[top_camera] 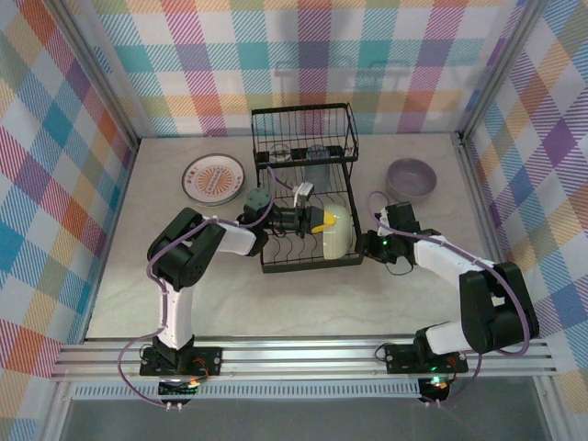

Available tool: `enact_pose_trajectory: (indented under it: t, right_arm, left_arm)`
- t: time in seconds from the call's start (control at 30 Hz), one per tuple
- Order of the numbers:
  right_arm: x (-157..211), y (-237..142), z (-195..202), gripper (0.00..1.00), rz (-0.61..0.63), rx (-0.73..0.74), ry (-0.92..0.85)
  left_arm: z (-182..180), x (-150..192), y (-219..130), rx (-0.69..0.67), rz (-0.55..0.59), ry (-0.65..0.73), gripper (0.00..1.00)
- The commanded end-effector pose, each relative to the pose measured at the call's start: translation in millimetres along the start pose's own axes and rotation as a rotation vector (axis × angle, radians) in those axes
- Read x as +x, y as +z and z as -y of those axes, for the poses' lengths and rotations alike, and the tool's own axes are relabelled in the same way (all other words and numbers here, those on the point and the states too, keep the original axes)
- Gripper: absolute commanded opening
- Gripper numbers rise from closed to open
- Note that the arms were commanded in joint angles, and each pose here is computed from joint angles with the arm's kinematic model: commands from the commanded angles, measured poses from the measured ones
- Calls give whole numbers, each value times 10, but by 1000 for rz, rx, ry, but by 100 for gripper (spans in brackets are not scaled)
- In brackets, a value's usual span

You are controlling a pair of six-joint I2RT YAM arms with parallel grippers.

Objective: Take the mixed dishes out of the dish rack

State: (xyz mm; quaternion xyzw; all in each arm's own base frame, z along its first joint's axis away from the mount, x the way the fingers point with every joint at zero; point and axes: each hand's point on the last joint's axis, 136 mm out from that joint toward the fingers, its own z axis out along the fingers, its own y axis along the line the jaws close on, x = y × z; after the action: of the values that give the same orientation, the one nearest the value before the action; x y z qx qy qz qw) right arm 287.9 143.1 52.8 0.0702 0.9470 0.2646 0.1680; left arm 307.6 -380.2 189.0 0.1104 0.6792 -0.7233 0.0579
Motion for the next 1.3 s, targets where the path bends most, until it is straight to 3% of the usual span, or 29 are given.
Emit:
enact_pose_trajectory:
  t: [0.0,0.5,0.93,1.1,1.27]
  right_arm:
    - [-65,-21,-5,33,14,18,3]
    - [-105,-106,-19,36,42,29,10]
    - [-140,-195,-59,44,67,23,14]
    - [-180,-324,-143,52,95,6,7]
    - [-259,-599,-279,72,153,-7,-17]
  left_arm:
    - [503,-50,70,108,-27,246,0]
    - [963,-201,89,165,-9,359,0]
    - [1737,-114,-68,236,23,506,0]
    - [1971,-18,-157,252,28,540,0]
    - [2058,78,-225,231,8,547,0]
